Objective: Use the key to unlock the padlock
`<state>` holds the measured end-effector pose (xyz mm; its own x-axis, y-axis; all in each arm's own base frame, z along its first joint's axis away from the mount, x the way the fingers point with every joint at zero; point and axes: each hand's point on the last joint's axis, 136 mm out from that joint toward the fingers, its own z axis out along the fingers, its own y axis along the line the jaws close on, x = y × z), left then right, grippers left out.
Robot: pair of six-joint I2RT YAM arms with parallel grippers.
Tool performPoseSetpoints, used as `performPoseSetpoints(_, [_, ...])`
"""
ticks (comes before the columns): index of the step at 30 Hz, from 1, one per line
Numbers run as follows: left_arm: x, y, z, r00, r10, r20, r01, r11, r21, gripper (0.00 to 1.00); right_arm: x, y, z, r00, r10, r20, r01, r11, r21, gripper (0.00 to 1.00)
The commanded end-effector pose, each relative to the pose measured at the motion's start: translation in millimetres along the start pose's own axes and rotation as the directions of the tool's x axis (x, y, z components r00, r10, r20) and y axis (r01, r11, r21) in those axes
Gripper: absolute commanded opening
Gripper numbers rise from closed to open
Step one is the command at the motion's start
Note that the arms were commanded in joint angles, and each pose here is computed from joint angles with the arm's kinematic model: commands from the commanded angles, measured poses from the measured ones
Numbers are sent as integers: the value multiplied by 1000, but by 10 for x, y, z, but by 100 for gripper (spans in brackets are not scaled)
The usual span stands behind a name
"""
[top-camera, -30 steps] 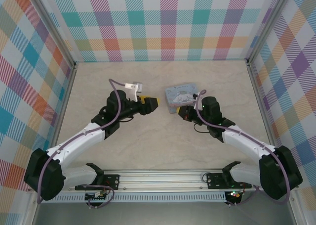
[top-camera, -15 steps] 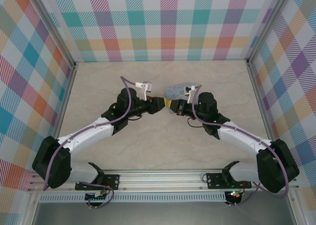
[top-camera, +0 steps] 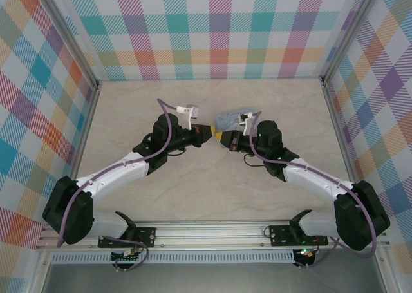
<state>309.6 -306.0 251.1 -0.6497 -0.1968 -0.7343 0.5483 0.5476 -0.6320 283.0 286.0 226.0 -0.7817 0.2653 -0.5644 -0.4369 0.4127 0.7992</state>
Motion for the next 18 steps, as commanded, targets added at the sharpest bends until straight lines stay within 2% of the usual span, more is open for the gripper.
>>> performPoseSetpoints(1, [-180,-181,-111,996,66,53,-66,998,9,0,-53,251,-36,998,-65,-5,64,995,-83,7])
performPoseSetpoints(5, [-226,-236,-227,992,107,66,-107,994,0,0,-41,263,-166,992,-125,-1,124,987,-104,26])
performPoseSetpoints(8, [-269,-342,-315,988,143,66,-144,989,19,0,-108,302,-299,988,-155,4,154,977,-148,36])
performPoseSetpoints(18, [-407,-808,-589,956,287,63,-293,946,136,0,-250,953,-579,921,-389,25,371,855,-363,68])
